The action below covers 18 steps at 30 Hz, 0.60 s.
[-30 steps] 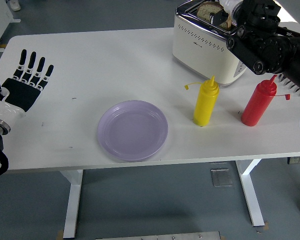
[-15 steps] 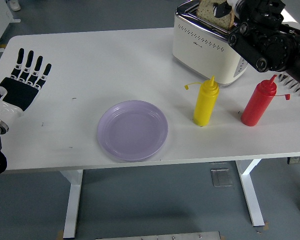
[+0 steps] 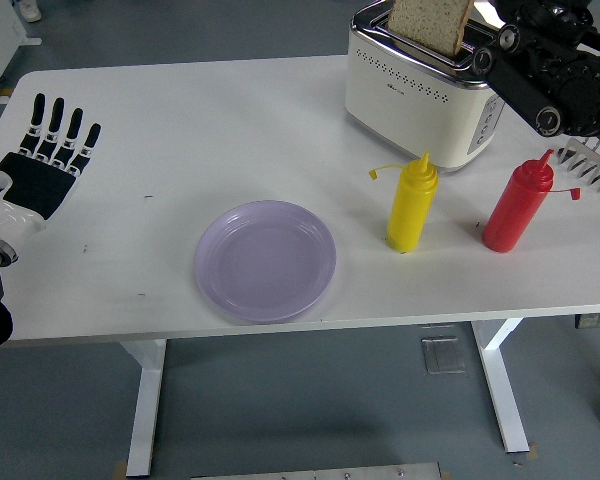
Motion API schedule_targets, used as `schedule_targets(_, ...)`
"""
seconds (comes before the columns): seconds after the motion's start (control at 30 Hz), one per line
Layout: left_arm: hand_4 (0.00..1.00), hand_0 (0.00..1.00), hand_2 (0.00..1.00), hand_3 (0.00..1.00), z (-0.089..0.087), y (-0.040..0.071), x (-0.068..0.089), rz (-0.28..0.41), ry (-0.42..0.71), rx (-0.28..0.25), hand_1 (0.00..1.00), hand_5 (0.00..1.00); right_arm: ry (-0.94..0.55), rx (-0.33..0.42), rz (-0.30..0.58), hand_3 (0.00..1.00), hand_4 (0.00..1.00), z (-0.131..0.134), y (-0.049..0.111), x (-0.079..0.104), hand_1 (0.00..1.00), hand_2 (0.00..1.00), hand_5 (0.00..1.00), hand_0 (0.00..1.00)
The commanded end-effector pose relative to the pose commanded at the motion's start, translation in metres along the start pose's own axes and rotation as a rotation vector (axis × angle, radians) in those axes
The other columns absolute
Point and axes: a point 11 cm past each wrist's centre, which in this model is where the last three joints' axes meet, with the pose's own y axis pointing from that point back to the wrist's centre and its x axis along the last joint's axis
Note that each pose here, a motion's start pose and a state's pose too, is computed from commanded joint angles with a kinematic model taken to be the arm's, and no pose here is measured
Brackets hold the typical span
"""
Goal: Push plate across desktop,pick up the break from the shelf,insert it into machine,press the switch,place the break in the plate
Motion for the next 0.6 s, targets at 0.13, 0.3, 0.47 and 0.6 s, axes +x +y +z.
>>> schedule_targets(0.13,0.774,0.808,0.702,0.713,0.000,0.000,0.000,0.000,0.003,-0.001,0.754,0.998,-0.011,0.034,0.057,0.359,0.283,-0.005,0.004,0.022,0.442,0.367,0.002,0.347)
schedule_targets(0.3,0.774,0.810,0.703,0.713,0.000,0.000,0.002,0.004,0.003,-0.004,0.756,0.998,-0.047,0.071,0.088,0.359,0.266,-0.008,0.013,0.045,0.438,0.366,0.002,0.347)
schedule_targets(0.47,0.775,0.814,0.699,0.707,0.001,0.000,0.004,0.011,0.004,-0.009,0.748,0.998,-0.094,0.121,0.071,0.357,0.256,-0.017,0.026,0.055,0.431,0.365,0.002,0.345)
schedule_targets(0.6,0.773,0.815,0.683,0.695,0.001,0.000,0.006,0.015,0.006,-0.012,0.744,0.998,-0.137,0.160,0.015,0.354,0.263,-0.026,0.039,0.055,0.428,0.362,0.002,0.337)
